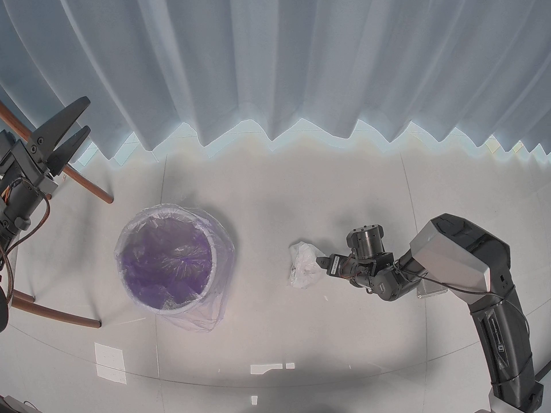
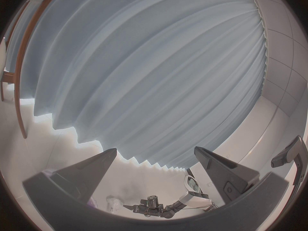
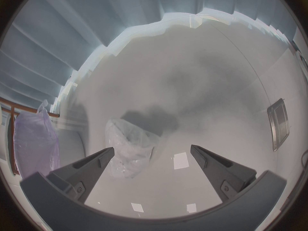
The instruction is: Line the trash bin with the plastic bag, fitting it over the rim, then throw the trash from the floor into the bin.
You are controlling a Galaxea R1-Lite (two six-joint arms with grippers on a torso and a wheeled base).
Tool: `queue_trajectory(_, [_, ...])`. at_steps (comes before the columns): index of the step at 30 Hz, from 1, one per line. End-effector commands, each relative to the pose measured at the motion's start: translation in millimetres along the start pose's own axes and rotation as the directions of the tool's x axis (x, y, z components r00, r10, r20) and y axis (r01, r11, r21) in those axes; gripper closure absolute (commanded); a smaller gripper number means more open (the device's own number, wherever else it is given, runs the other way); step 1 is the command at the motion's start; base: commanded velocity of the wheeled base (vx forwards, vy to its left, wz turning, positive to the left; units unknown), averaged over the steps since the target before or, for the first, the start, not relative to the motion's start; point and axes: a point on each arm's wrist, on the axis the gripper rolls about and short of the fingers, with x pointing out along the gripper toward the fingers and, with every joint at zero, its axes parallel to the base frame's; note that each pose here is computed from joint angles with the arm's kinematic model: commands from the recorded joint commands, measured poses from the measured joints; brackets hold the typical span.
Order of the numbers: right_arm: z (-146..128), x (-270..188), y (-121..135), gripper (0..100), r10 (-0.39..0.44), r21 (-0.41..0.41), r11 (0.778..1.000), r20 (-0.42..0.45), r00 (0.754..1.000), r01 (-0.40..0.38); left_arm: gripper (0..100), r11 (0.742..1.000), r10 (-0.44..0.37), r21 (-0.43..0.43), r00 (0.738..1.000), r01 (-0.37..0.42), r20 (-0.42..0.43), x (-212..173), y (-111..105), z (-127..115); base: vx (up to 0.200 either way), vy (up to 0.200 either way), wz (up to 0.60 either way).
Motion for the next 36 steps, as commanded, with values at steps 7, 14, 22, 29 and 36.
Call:
queue_trajectory(7, [0, 25, 13, 0, 0.051, 0.024, 0.998, 0.064, 0.997, -0.052, 0, 1.0, 0.005, -0.004, 1.0, -0.005, -0.004, -1, 1, -2, 0.0, 0.0, 0.0])
queue_trajectory(14, [-2, 38, 24, 0, 0.082, 0.01, 0.996, 0.086, 0.993, -0.083, 0, 1.0, 0.0, -0.025, 1.0, 0.0, -0.026, -2, 0, -9, 0.0, 0.0, 0.0])
queue_trajectory(22, [4, 57, 34, 0, 0.102, 0.003, 0.995, 0.112, 0.988, -0.103, 0, 1.0, 0.0, -0.026, 1.0, -0.001, -0.029, -2, 0, -10, 0.0, 0.0, 0.0])
queue_trajectory(29, [-8, 72, 30, 0, 0.066, -0.009, 0.998, 0.043, 0.997, -0.066, 0, 1.0, 0.002, -0.026, 1.0, -0.003, -0.029, -2, 1, -10, 0.0, 0.0, 0.0])
queue_trajectory(36, [-13, 73, 30, 100, 0.058, -0.005, 0.998, 0.032, 0.998, -0.058, 0, 1.0, 0.002, -0.026, 1.0, -0.003, -0.03, -2, 1, -10, 0.0, 0.0, 0.0])
